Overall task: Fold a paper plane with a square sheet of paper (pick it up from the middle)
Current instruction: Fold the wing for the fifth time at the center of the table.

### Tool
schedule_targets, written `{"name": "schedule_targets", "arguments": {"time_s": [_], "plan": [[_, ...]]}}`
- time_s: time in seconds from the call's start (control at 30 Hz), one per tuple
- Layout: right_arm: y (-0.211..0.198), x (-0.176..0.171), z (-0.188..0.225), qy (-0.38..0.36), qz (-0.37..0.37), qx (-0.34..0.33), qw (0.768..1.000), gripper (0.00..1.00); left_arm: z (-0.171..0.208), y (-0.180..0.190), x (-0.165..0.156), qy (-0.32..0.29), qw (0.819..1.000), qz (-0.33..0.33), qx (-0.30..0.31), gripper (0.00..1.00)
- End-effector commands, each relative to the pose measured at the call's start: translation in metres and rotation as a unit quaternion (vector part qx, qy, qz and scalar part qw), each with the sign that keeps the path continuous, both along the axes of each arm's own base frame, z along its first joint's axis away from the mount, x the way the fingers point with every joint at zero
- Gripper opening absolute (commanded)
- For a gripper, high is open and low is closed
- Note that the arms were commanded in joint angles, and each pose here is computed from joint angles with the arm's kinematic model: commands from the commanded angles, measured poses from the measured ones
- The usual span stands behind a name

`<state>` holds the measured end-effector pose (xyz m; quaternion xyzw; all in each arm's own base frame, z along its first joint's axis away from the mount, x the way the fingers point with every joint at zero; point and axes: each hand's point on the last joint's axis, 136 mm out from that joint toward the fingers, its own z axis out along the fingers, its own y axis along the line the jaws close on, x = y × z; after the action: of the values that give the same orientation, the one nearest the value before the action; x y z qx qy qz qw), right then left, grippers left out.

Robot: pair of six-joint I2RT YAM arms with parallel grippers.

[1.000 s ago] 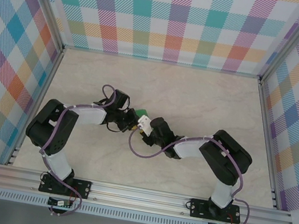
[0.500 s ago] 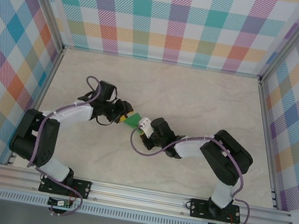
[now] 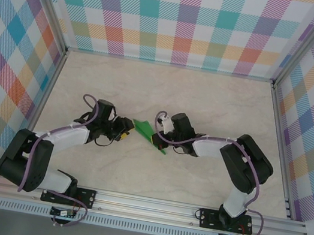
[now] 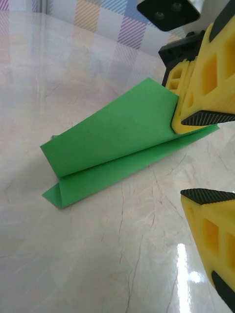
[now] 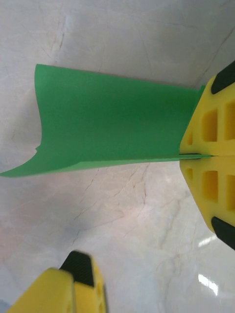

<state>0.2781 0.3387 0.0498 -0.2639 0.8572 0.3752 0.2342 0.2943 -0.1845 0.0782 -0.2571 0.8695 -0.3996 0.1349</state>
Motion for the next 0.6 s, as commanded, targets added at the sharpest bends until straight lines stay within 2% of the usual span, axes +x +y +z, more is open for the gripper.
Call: {"name": "schedule_targets", "arguments": {"time_s": [0.0,0.37,0.57], "plan": [[0.011,-0.008,0.009,0.080,0.004,0.052,0.995,0.06,0.017,-0.019,0.004,-0.042,0.998,-0.018,-0.042,0.39],[0.016,-0.012,0.003,0.162,0.000,0.077,0.984,0.06,0.004,-0.047,0.003,-0.042,0.996,-0.054,-0.056,0.32],[0.013,-0.010,-0.007,0.190,-0.015,0.068,0.979,0.05,-0.004,-0.057,0.002,-0.035,0.995,-0.067,-0.061,0.29]]}}
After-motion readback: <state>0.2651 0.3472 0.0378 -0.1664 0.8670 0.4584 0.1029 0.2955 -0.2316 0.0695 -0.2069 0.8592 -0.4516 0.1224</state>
